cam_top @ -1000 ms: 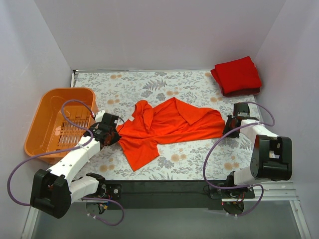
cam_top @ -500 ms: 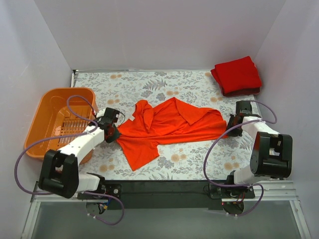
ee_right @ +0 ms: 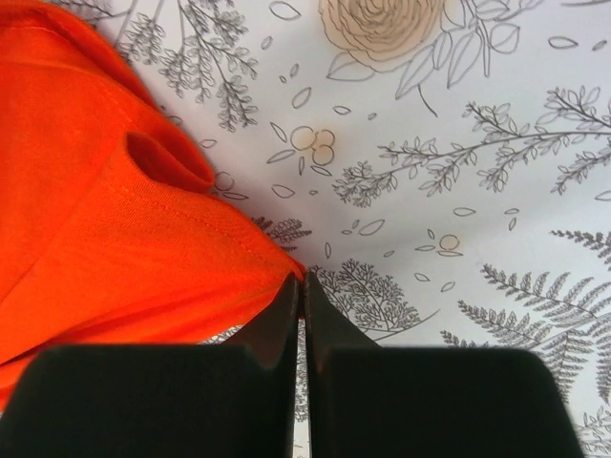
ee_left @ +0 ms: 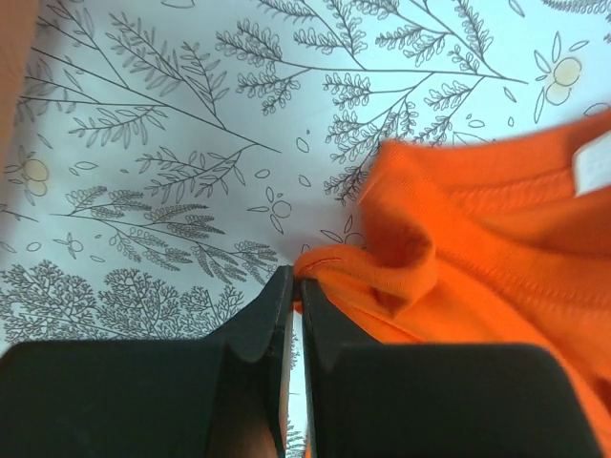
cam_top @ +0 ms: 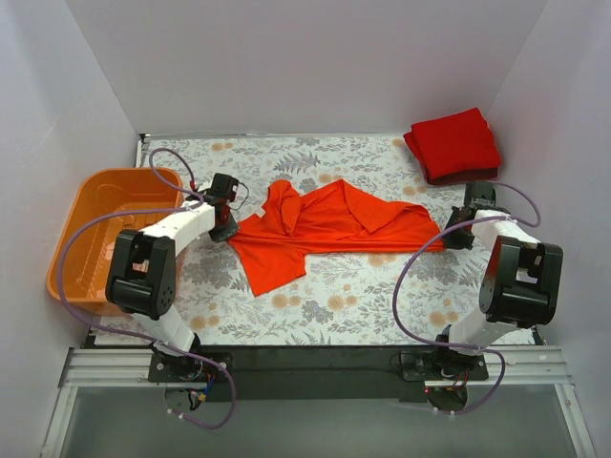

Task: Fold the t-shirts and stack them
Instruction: Flatten the tshirt out

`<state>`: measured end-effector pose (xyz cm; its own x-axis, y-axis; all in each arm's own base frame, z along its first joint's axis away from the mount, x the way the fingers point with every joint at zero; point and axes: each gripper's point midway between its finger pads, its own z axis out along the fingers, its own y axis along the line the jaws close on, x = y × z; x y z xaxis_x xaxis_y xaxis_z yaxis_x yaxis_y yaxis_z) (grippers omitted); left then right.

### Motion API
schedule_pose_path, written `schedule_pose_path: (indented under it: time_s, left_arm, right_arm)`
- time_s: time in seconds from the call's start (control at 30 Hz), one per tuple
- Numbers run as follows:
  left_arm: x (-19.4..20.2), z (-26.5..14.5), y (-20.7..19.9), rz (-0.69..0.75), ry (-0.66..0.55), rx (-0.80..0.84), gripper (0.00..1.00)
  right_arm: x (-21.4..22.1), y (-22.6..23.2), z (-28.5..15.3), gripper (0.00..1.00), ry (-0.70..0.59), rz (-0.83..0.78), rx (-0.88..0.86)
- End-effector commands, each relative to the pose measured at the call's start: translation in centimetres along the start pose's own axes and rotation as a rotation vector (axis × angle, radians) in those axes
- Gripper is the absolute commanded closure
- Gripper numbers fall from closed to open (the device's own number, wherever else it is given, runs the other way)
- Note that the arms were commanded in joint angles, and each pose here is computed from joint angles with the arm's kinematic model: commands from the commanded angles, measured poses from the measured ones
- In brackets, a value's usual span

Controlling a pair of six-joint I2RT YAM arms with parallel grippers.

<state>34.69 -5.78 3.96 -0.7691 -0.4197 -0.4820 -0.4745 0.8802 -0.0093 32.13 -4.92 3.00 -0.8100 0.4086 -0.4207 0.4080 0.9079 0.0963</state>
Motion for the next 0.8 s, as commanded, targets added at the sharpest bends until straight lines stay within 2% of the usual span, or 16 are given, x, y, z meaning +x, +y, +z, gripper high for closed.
schedule_pose_path:
  time_s: [0.0,0.1,0.23,0.27,0.33,0.4,0.5,0.63,0.77]
  left_arm:
    - [-2.3,-1.4,2.5,-0.011,-0.081,-0.084,0.97]
    - [-1.4,-1.4,3.7,-0.025,-0.070,-0.111,0.88]
    - [-1.5,-2.4,3.7,-0.045,-0.085,-0.083,0.64]
    - [-2.1,-2.9,3.6,-0.055,-0.115,-0.071,0.53]
    - [-2.8,-3.0,3.4,-0.038,-0.133,-0.065,0.45]
    - [-3.3,-3.5,3.0,-0.037,-0.119,-0.071,0.43]
    - [-2.1,-4.7,2.3,-0.047,-0.068,-0.034,0.41]
    - [2.8,-8.0,-0.3,-0.059,0.032,0.132,0.36]
    - [8.6,-8.4,-0.3,-0.049,0.124,0.135,0.36]
  right_arm:
    - [-2.7,0.6,-0.5,0.99,-0.071,0.005,-0.040]
    - [-2.0,1.3,-0.4,0.99,-0.065,-0.010,-0.078]
    - [-0.7,1.6,0.1,0.99,-0.041,-0.032,-0.091]
    - [-0.6,1.7,0.2,0.99,-0.044,-0.036,-0.093]
    - [0.3,2.4,0.4,0.99,-0.022,-0.043,-0.133]
    - [0.6,2.7,0.4,0.99,-0.019,-0.053,-0.144]
    - [1.0,3.0,0.2,0.99,-0.023,-0.080,-0.148]
    - [1.0,3.6,-0.2,0.99,-0.036,-0.111,-0.151]
    - [1.2,4.3,-0.3,0.99,-0.042,-0.143,-0.148]
